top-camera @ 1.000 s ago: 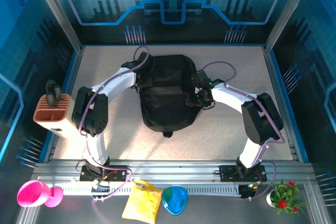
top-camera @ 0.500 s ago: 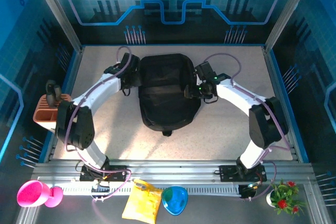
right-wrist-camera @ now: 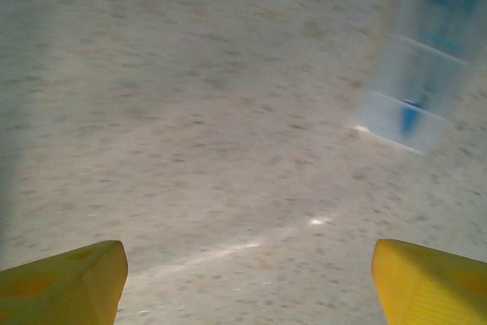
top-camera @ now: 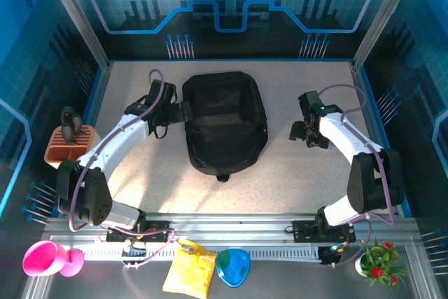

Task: Pack the student bag
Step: Pick up the loose stationery from the middle-right of the table.

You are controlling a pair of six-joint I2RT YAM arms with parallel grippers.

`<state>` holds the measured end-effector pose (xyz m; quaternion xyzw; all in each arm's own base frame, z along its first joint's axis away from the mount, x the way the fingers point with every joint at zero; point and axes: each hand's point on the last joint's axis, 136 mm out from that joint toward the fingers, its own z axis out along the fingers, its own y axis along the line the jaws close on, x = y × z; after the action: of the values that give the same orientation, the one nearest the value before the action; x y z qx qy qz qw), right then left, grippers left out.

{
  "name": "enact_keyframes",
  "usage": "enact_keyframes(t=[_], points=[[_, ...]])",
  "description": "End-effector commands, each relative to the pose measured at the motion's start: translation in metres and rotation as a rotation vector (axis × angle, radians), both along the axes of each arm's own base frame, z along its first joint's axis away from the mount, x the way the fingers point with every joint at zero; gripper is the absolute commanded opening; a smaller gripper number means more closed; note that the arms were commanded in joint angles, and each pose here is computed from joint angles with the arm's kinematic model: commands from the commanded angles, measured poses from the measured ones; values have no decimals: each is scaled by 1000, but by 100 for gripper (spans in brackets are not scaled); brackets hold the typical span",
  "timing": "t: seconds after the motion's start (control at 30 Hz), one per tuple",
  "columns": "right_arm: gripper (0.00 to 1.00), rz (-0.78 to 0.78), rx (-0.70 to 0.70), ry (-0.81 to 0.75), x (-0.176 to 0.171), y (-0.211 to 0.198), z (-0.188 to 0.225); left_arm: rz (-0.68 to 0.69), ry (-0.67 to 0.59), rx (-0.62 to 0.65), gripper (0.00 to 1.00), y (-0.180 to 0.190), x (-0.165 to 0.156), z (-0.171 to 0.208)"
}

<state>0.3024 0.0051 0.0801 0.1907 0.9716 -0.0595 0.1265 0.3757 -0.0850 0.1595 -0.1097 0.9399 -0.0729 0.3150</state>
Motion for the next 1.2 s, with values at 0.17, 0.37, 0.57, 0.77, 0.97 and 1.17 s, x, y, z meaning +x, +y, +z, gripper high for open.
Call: enact_keyframes(t=[0.17, 0.37, 0.57, 0.77, 0.97, 1.17], points=[[86, -230, -70, 41, 13, -68, -14, -88, -37, -57, 92, -14, 2, 7], [84, -312, 1, 28, 26, -90, -31, -89, -38, -61, 93, -13, -1, 9], [78, -339, 98, 60, 27, -91, -53, -148, -35, -101, 95, -25, -3, 10], [65, -326, 120, 89, 23, -88, -67, -167, -6, -134, 97, -32, -5, 0], [53, -311, 121, 90, 22, -88, -70, -143, 90, -202, 97, -43, -12, -38], [51, -274, 103, 51, 25, -84, -56, -137, 159, -276, 95, -71, -26, -75]])
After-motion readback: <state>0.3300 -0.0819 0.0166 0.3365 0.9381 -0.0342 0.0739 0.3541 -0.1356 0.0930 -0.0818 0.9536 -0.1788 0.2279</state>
